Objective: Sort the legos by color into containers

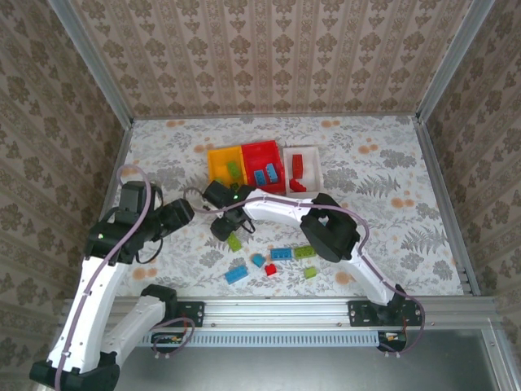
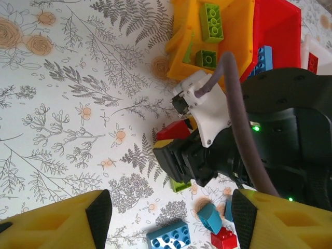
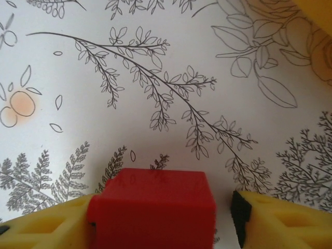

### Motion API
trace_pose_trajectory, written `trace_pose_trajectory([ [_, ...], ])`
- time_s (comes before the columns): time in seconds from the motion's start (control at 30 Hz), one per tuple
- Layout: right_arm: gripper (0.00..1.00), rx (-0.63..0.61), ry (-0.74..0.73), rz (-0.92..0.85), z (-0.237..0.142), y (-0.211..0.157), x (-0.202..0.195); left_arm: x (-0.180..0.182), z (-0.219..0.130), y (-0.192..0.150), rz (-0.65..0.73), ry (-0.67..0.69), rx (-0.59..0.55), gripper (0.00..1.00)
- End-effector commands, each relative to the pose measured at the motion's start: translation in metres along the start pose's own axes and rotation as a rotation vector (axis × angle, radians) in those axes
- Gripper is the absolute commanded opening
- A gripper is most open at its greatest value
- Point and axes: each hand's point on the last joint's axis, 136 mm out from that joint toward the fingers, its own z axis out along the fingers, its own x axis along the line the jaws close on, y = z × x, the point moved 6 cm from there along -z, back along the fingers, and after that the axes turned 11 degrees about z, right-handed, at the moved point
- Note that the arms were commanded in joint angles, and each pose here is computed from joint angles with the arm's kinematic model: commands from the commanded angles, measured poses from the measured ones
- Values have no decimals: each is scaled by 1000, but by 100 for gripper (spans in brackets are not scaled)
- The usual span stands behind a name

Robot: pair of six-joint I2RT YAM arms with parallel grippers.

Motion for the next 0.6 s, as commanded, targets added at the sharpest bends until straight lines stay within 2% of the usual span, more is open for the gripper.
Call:
trace_pose_trajectory([
  [0.0, 59, 23, -9, -5, 1, 0, 6, 2, -6, -5, 2, -2, 7, 66],
  [0.17, 44, -24, -18, 10, -13, 9, 6, 1, -5, -2, 1, -15, -3, 65],
  [0.3, 42, -159, -49, 51, -66, 29, -6, -13, 5, 4, 21, -107, 1, 65],
  [0.43, 42, -281, -99, 149, -128, 35, -44, -33, 22, 17, 36, -231, 8, 64],
  [0.57, 42, -306, -155, 303, -156, 14, -105, -57, 43, 33, 81, -302, 21, 64],
])
